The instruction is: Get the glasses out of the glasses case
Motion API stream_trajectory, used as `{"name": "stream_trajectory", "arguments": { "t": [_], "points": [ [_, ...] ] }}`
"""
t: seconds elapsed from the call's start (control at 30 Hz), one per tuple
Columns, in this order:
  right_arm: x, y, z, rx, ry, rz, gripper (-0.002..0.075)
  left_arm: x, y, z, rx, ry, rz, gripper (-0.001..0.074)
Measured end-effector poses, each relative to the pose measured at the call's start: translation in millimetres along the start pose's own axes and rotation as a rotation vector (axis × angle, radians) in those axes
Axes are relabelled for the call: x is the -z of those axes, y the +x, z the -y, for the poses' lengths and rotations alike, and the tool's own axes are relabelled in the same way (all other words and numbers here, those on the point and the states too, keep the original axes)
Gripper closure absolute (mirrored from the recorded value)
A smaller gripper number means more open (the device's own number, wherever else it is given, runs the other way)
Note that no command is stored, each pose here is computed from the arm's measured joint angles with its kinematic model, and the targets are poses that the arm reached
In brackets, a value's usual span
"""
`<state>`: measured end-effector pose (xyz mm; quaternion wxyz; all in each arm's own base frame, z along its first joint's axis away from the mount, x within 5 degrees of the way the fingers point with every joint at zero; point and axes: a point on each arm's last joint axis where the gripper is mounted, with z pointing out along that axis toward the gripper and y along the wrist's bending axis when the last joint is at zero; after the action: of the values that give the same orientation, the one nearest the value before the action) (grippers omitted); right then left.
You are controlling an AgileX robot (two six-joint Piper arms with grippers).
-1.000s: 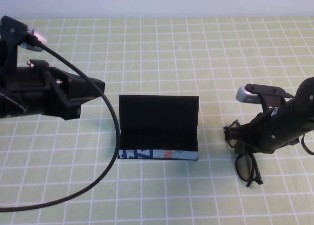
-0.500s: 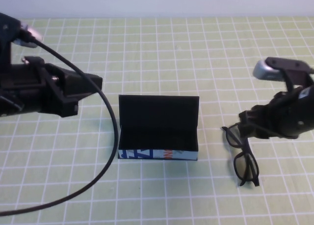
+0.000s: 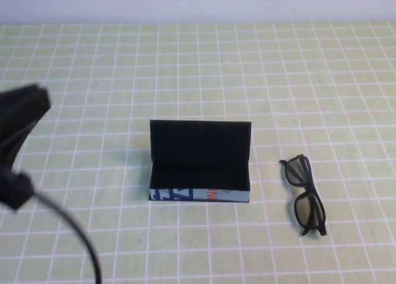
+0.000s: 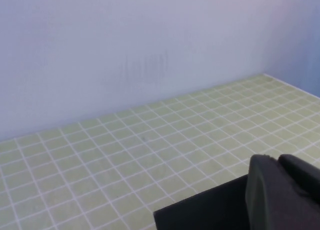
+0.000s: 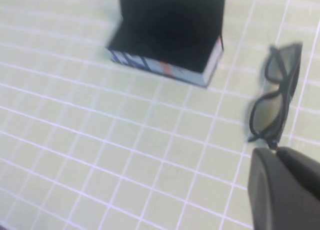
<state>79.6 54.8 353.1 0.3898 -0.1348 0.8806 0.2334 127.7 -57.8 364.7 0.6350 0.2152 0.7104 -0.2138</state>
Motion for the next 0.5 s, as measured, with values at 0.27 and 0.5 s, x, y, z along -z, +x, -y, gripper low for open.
{"name": "stream_trajectory", "arguments": {
  "t": [0.27, 0.5],
  "points": [
    [49.0, 62.1, -4.4, 0.075, -0.036, 0.235, 0.0741, 44.6, 65.2, 11.3, 0.034, -0.168, 0.103, 0.0739],
    [36.2, 76.1, 7.4, 0.109, -0.022, 0.475, 0.0742, 63.7, 123.1, 12.1, 0.051, -0.281, 0.165, 0.0739]
  ]
}}
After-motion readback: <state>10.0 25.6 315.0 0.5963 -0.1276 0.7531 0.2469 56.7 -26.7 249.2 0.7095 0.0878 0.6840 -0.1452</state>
